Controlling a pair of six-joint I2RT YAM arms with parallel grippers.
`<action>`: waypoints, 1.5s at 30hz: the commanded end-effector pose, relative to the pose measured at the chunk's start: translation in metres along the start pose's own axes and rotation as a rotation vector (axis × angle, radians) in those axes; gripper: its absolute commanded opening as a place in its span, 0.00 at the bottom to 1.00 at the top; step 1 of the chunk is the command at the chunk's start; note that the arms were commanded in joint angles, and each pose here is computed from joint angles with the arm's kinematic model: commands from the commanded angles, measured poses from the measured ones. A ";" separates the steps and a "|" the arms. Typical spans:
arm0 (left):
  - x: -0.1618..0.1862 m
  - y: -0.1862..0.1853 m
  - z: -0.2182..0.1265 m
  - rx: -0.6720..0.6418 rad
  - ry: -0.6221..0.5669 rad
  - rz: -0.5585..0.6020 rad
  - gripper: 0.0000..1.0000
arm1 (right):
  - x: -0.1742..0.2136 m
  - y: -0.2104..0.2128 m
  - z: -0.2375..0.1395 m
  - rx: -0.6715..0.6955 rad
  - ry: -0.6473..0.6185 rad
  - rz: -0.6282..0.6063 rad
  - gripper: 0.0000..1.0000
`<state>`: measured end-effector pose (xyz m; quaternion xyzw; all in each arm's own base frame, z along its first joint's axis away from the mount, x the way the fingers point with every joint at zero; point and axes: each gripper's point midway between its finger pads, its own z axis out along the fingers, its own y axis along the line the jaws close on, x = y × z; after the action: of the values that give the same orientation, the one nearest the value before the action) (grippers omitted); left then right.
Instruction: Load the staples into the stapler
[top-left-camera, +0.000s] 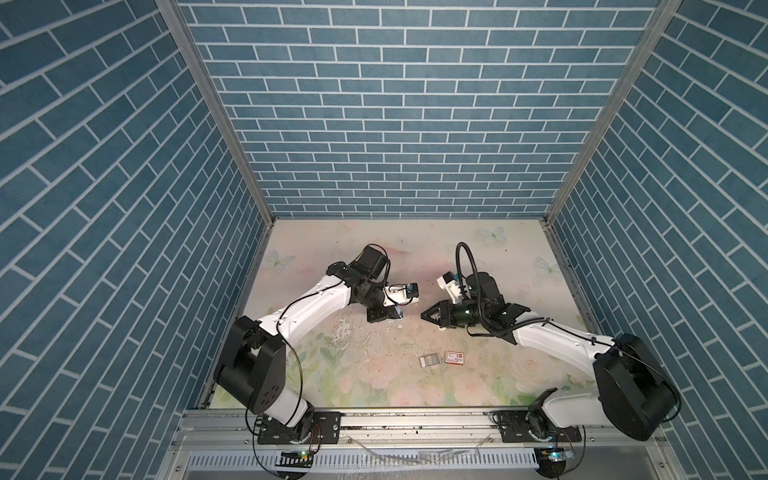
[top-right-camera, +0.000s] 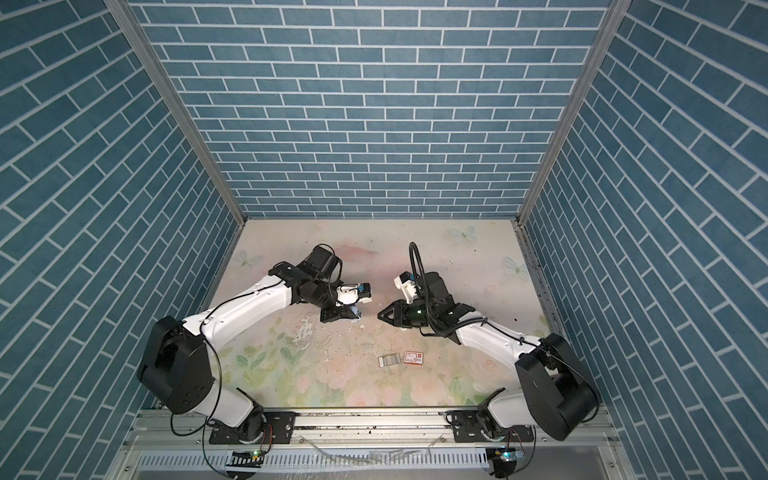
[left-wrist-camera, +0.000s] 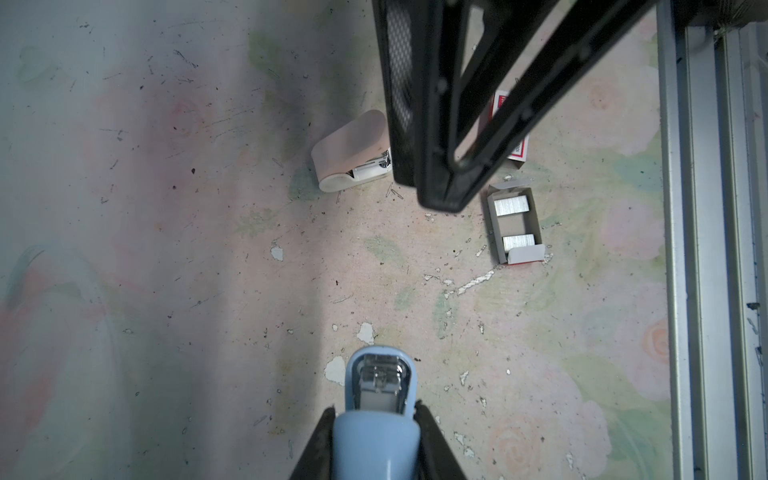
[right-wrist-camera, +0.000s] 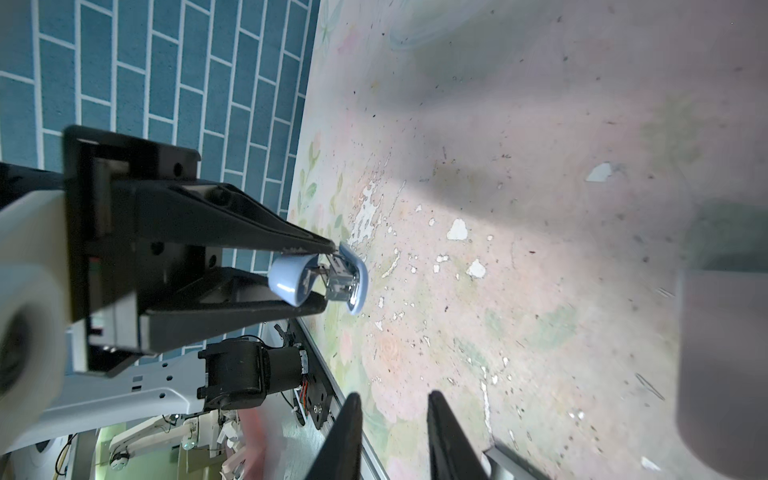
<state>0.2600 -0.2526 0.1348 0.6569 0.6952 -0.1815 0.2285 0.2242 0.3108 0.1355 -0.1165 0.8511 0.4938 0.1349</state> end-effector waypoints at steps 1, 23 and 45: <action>-0.014 -0.003 -0.004 -0.003 -0.046 -0.004 0.10 | -0.018 0.025 0.006 -0.084 -0.045 -0.042 0.29; -0.043 -0.004 -0.012 -0.003 -0.143 -0.040 0.08 | -0.010 -0.006 0.040 -0.010 0.008 -0.001 0.23; -0.070 0.022 -0.037 -0.095 -0.255 -0.127 0.05 | -0.002 -0.013 0.061 -0.049 -0.001 0.024 0.23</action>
<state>0.2723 -0.2832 0.1783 0.5839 0.7203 -0.2323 0.2939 0.2372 0.3555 0.0966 -0.1170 0.8441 0.5089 0.1221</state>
